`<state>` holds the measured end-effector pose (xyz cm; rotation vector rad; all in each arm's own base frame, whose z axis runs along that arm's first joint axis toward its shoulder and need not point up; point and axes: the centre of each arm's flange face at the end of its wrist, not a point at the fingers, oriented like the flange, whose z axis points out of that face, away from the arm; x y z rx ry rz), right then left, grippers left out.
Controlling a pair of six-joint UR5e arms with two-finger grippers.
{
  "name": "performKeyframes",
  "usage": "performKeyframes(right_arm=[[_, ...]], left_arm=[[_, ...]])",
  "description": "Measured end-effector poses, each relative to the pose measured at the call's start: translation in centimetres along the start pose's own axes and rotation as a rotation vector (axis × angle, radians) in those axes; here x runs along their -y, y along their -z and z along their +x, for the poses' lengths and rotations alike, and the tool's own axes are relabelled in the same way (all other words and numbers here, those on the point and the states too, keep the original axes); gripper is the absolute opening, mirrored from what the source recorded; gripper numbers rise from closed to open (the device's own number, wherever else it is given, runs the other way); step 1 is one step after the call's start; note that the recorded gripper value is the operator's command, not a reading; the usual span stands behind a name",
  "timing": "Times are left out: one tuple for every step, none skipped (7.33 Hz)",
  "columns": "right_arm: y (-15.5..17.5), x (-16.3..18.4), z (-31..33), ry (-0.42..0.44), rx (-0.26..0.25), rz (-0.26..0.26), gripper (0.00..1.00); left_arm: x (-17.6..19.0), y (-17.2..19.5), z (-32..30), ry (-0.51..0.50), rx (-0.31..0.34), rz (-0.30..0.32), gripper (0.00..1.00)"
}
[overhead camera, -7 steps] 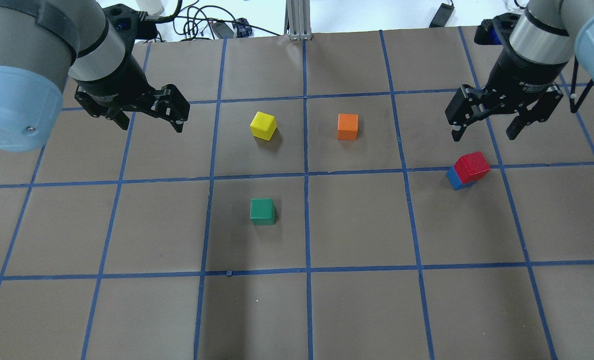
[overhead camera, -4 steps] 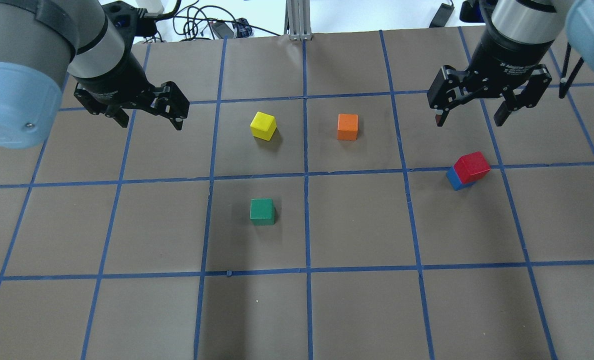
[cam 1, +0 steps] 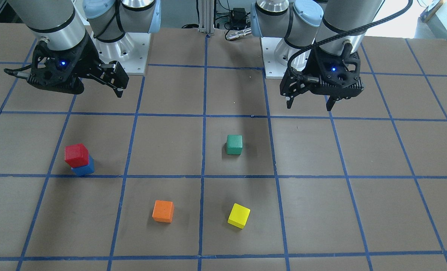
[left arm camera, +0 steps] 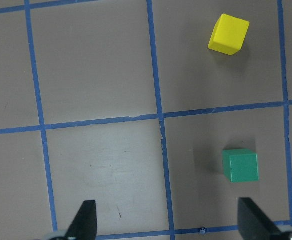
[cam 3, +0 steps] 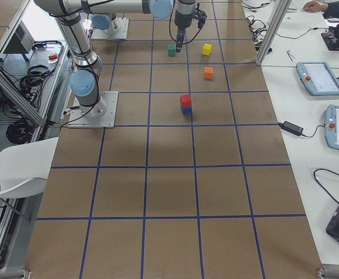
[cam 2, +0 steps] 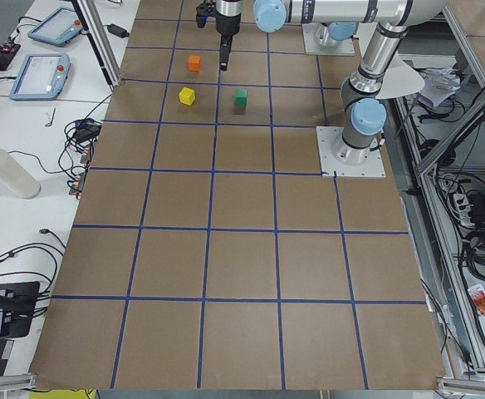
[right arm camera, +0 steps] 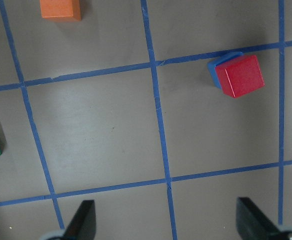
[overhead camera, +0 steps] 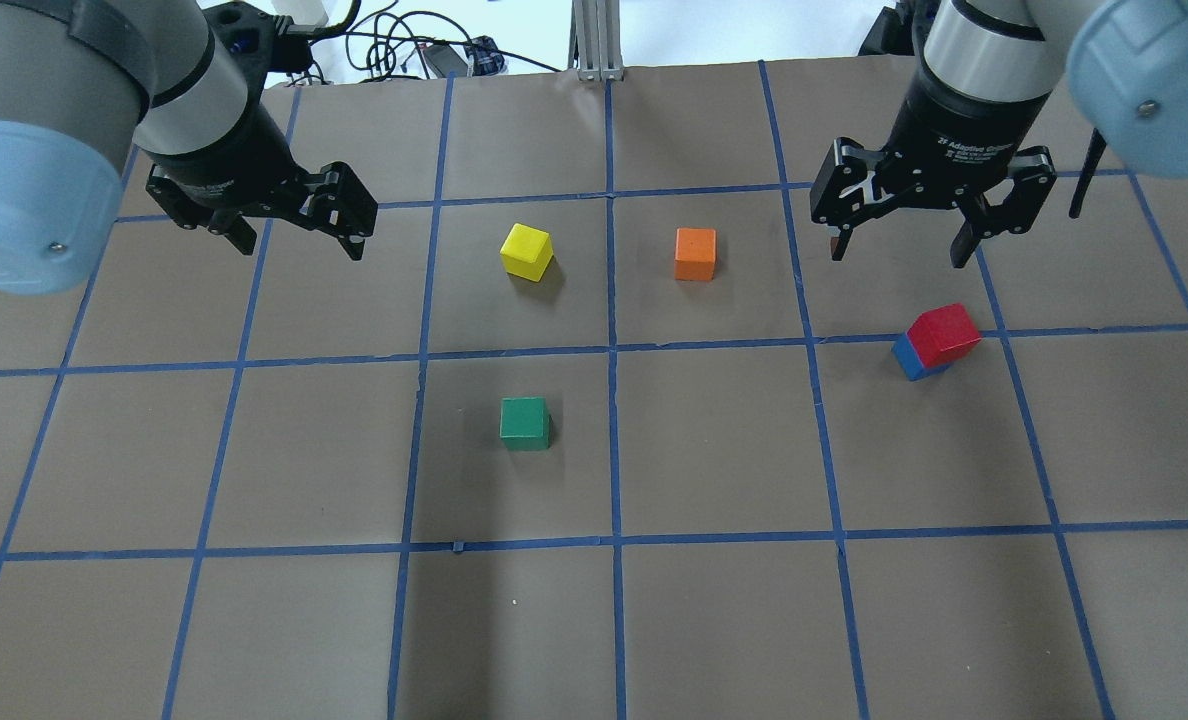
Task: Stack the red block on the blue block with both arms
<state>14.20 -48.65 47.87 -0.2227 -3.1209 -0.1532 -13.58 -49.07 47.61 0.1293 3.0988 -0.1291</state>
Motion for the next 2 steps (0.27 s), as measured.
performKeyframes(right_arm=[[-0.06,-0.18,-0.31,-0.006,-0.001,-0.004,1.0],[-0.15,-0.3,-0.57,-0.005,-0.003,-0.006,1.0]], left_arm=[[0.03,-0.05,0.01,0.0,0.0,-0.002,1.0],[0.09,-0.12,0.04,-0.001,-0.001,-0.004,1.0]])
